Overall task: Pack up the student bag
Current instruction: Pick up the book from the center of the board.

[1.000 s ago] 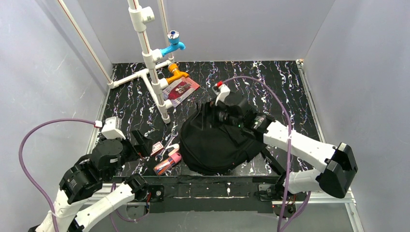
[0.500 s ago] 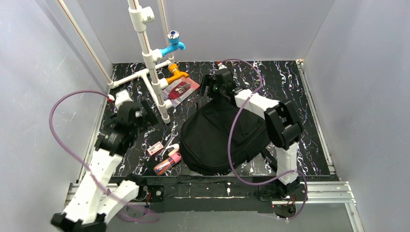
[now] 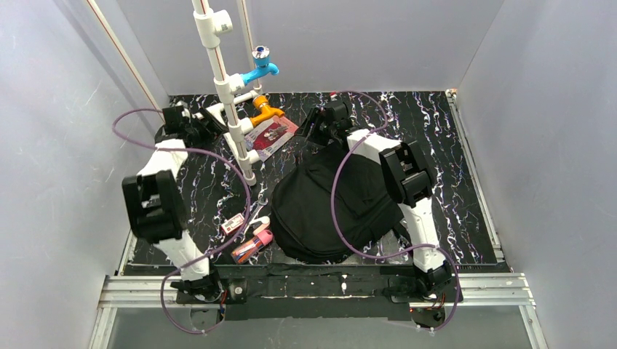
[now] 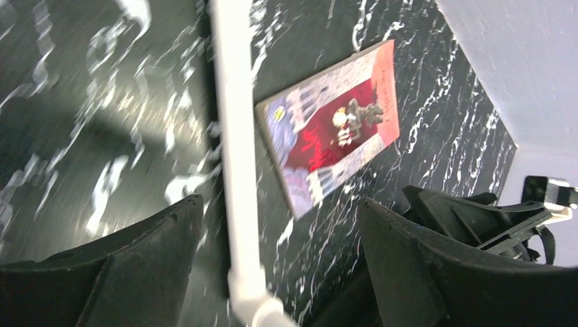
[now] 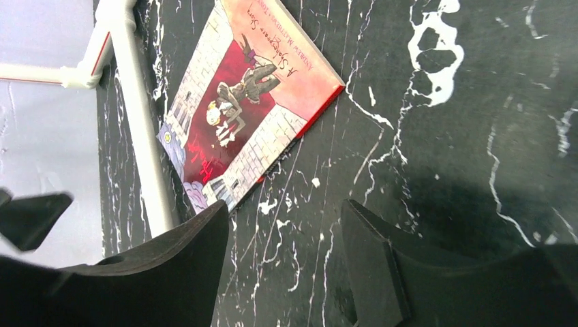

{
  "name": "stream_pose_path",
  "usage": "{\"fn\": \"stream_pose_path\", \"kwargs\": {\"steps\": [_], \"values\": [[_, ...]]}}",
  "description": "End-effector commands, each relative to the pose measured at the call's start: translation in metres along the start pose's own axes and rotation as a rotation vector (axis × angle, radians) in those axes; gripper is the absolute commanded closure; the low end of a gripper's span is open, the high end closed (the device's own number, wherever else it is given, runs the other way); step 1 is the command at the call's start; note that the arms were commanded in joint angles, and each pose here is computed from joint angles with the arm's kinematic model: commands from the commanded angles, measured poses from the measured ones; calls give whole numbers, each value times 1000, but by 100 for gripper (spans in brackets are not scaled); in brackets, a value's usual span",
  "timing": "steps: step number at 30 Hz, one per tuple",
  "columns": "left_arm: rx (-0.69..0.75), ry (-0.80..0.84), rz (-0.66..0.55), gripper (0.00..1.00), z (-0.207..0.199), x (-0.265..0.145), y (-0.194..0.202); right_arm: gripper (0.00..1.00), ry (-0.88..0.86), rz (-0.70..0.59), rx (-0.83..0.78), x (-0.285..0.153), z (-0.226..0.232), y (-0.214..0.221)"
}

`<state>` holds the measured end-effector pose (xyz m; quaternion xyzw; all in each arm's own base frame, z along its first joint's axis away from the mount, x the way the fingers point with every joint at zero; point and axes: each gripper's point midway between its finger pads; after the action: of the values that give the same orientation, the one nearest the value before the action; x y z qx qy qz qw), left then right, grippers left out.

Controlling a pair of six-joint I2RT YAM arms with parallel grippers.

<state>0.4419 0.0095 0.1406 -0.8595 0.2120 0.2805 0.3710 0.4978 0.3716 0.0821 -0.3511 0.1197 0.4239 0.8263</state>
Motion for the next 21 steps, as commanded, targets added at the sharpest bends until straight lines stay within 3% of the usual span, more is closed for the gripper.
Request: {"fn": "stream_pose_path", "kwargs": {"steps": [1,10,17,21], "values": [[153,239,-24,18,-46,28,-31,32,-90,-8,44,16,23,-7],[221,269,59,14,-43,126,-27,33,-19,-34,64,33,1,-7],[370,300,63,14,-70,169,-19,33,-7,-37,59,47,-10,-3],[414,325,72,19,-80,173,-5,34,-6,-22,42,51,-15,2]]}}
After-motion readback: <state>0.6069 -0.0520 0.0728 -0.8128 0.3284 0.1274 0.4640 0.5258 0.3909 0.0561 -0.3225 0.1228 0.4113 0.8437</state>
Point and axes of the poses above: each gripper's point midway between its finger pads, its own x axis out along the fingers, its own z axis along the line the jaws close on, y = z × x, and after that the axes turned 4 degrees about x, right-handed
